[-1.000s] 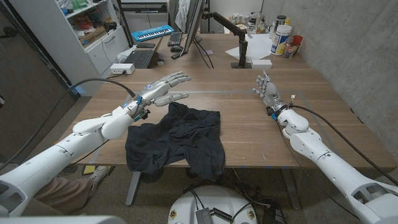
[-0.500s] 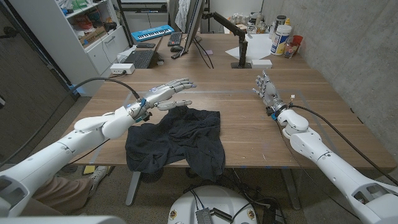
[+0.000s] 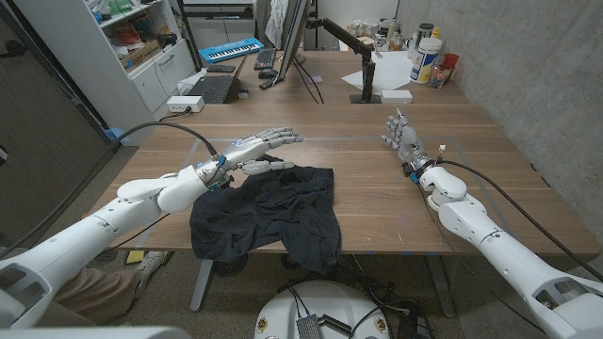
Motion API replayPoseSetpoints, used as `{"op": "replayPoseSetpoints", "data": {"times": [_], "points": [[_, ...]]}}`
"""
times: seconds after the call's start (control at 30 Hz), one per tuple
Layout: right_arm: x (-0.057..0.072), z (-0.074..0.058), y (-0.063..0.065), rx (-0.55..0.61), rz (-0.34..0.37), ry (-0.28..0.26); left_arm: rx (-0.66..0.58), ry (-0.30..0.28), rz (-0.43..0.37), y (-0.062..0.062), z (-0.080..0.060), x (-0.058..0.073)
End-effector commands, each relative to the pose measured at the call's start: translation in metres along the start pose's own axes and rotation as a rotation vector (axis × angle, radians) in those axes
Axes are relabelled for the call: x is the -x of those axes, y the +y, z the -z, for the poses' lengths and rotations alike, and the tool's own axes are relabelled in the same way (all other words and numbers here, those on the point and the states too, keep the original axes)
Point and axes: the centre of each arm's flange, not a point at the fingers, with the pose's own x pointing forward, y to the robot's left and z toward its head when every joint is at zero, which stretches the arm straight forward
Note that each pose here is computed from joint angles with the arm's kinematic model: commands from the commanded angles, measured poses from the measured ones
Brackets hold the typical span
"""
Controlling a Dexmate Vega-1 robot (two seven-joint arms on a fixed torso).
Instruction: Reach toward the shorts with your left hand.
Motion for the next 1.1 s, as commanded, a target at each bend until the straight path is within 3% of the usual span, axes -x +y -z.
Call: {"op": "replayPoseSetpoints", "data": {"times": [0.03,0.47,1.1], "points": [[-0.002,0.002,0.003,0.008,-0.015,0.014,-0.004,-0.006,0.003,-0.008,-0.002,0.009],[0.001,0.007,0.003,0.009,-0.015,0.028,-0.014,-0.029,-0.039,-0.01,-0.004,0.021],[0.004,0.008,0.0,0.011,-0.008,0.031,-0.004,-0.07,-0.052,-0.019,-0.002,0.023]]}}
